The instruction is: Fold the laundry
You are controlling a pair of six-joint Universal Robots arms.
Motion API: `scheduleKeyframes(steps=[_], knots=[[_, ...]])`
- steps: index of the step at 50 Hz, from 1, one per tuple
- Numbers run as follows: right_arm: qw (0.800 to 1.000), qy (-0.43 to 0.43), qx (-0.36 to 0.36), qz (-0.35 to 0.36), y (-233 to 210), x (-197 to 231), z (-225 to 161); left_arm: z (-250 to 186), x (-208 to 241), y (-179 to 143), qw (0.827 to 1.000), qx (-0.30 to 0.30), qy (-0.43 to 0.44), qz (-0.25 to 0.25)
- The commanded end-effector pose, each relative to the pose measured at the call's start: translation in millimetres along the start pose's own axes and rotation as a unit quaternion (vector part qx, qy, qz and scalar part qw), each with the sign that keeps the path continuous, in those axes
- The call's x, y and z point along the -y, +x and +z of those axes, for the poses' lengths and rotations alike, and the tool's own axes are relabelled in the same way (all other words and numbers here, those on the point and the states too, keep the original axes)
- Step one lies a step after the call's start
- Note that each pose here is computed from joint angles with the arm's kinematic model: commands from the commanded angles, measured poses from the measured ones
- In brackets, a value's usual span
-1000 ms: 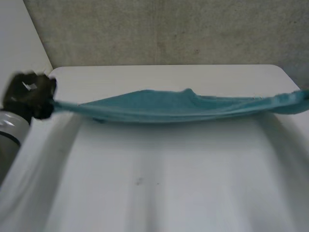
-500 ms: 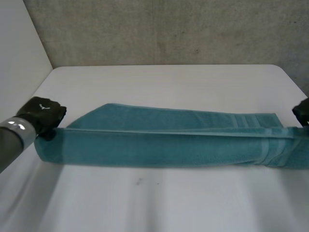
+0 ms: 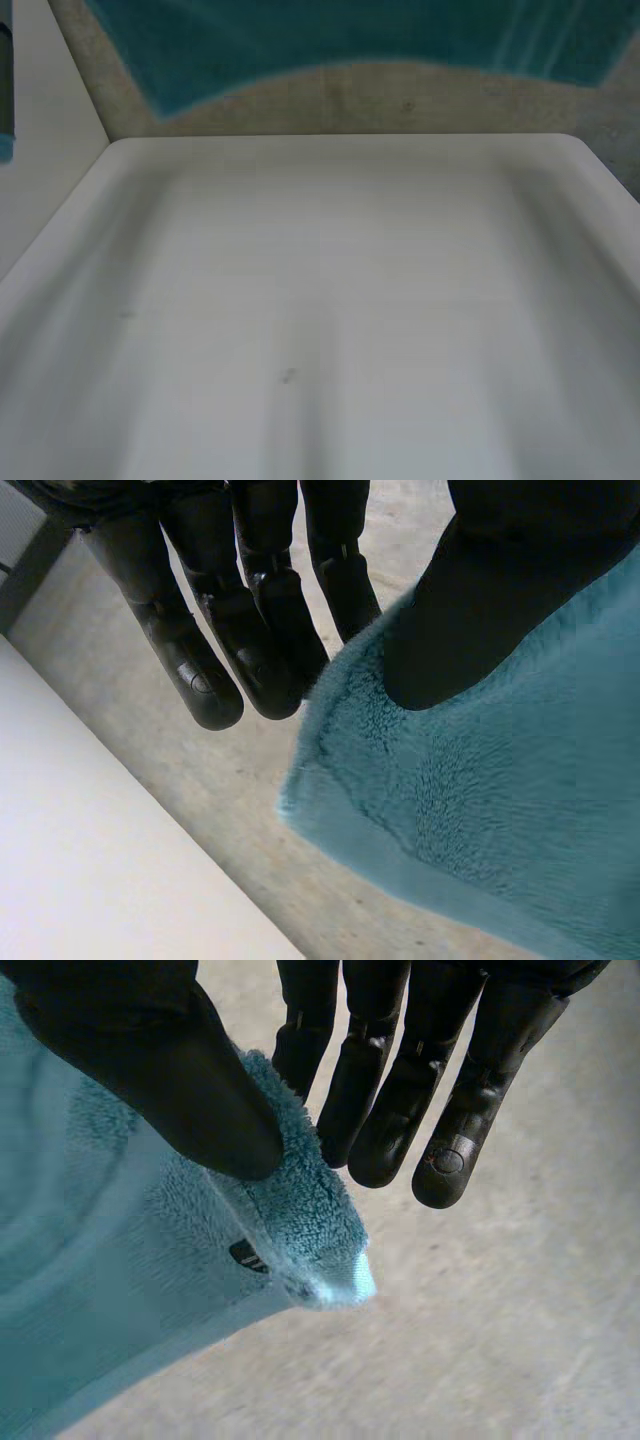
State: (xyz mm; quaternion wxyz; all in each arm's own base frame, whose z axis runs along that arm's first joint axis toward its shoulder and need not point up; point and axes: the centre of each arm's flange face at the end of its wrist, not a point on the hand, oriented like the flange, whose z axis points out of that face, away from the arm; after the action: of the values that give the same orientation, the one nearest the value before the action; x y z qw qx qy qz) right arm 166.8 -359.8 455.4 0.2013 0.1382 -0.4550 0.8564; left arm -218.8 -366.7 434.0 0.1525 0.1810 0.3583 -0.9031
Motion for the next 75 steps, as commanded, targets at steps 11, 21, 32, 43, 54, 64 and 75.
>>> scheduleKeyframes(steps=[11, 21, 32, 43, 54, 64, 75], knots=[[0.938, -0.256, 0.234, 0.007, -108, -164, -120, -142, -133, 81, 0.965, -0.16, -0.206, -0.032], [0.886, -0.36, 0.291, 0.0, -124, -201, -166, -223, -158, 103, 0.916, -0.234, -0.321, -0.048], [0.771, -0.452, 0.419, -0.16, -55, -166, -216, -257, -101, 37, 0.835, -0.301, -0.46, 0.009], [0.818, -0.402, 0.368, -0.185, -41, -170, -185, -232, -100, 19, 0.857, -0.317, -0.405, 0.031], [0.868, -0.374, 0.308, -0.105, -101, -213, -143, -186, -154, 93, 0.908, -0.3, -0.291, 0.024], [0.888, -0.365, 0.237, -0.145, -123, -250, -116, -158, -209, 140, 0.924, -0.276, -0.264, 0.03], [0.897, -0.357, 0.214, -0.15, -139, -254, -107, -155, -216, 160, 0.933, -0.276, -0.229, 0.029]])
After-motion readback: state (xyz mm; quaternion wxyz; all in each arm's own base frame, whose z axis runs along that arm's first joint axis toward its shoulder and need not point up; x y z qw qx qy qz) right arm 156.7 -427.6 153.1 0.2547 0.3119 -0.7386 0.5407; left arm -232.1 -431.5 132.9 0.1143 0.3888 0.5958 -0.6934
